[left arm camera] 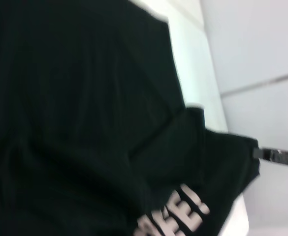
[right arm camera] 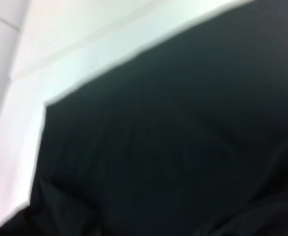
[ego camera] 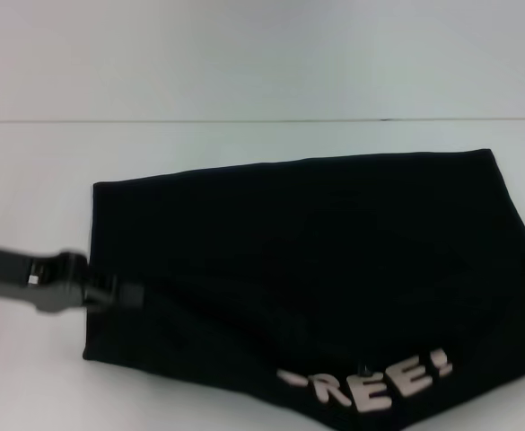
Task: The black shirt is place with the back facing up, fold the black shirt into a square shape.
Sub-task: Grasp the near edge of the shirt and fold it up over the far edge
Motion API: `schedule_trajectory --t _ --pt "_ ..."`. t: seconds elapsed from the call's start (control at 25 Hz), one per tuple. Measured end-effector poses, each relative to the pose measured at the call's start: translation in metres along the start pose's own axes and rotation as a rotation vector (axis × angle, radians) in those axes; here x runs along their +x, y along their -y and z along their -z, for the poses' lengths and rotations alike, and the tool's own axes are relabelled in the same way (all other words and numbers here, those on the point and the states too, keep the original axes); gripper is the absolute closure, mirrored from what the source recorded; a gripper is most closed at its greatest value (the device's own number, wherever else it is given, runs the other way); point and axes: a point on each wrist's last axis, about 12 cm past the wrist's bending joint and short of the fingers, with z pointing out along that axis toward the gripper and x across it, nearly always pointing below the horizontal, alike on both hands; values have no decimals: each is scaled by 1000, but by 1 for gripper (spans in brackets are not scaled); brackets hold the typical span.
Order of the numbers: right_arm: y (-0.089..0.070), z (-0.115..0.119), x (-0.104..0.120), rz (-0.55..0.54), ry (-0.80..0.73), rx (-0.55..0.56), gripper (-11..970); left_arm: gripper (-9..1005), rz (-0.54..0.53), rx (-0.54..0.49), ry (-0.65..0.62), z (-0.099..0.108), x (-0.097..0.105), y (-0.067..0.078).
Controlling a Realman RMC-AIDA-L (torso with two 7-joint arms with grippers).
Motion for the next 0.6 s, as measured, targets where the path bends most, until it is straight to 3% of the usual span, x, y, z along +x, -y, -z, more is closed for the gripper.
schedule_trajectory --t 0.28,0.4,0.44,0.6 --pt "-10 2 -49 0 235 -20 846 993 30 -49 173 2 -42 4" --pt "-5 -24 -72 -51 345 21 846 991 49 -106 268 -2 -62 -1" --pt "-5 -24 -72 -51 345 21 846 991 56 -128 304 -5 -69 -5" --pt "1 -65 -85 -96 404 104 845 989 77 -212 422 -21 -87 -17"
